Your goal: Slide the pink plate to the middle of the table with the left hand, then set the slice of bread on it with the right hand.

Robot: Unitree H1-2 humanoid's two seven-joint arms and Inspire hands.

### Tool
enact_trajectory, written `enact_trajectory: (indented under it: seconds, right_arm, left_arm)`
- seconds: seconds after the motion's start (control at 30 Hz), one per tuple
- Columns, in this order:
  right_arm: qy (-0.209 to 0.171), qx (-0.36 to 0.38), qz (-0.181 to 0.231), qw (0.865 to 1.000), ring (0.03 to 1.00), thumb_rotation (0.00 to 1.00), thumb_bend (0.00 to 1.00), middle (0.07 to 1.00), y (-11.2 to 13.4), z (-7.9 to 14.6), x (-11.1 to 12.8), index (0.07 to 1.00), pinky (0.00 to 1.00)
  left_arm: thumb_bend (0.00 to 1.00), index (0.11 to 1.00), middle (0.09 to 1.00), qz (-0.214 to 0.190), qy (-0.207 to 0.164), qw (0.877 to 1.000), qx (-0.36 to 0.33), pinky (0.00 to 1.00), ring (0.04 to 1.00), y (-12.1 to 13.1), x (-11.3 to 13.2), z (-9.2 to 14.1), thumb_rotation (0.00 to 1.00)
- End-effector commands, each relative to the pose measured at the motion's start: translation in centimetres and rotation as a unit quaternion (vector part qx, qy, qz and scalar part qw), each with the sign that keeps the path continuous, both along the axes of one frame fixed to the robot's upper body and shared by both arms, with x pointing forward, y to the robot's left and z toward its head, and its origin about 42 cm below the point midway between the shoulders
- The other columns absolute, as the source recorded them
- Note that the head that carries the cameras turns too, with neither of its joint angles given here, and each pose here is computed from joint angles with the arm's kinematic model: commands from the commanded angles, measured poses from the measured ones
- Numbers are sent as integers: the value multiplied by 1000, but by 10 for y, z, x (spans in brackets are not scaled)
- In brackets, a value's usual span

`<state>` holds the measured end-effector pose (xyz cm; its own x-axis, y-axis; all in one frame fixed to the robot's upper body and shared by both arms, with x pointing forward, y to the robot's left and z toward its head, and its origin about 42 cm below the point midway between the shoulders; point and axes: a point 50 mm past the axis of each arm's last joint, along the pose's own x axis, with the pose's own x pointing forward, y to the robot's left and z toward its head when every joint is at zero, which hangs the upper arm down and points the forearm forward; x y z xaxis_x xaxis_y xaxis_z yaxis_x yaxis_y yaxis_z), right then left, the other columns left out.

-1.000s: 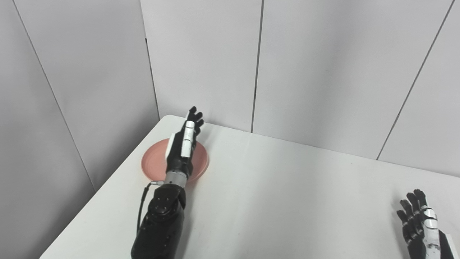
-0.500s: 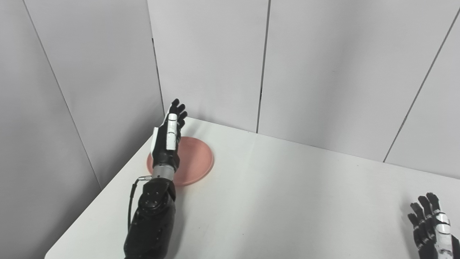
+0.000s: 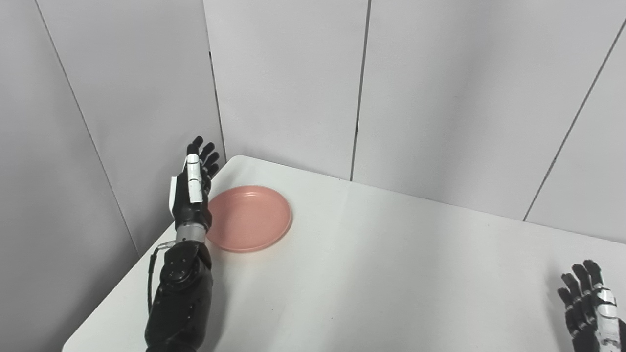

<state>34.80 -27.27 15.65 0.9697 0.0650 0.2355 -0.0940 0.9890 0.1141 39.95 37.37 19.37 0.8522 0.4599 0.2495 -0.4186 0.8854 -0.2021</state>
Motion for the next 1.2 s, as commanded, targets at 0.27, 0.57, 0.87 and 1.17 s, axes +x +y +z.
enact_trajectory:
  seconds: [0.27,0.57,0.87,1.17]
  right_arm:
    - [-47,-4,5,999,978,946,640,987,0,21,4,1000,1000]
    - [-46,-5,5,999,975,948,641,985,-1,21,4,1000,1000]
    - [-46,-2,4,999,980,943,643,987,0,21,4,1000,1000]
    - [-47,0,3,999,982,952,623,987,-1,22,4,1000,1000]
  left_arm:
    - [745,872,878,33,-23,999,18,882,870,30,1,7,1000]
    - [730,870,875,44,-9,999,6,869,874,41,2,-5,1000]
    - [754,846,852,34,15,999,-4,819,844,44,8,-17,987]
    - [732,832,823,3,45,999,14,794,818,39,17,-28,1000]
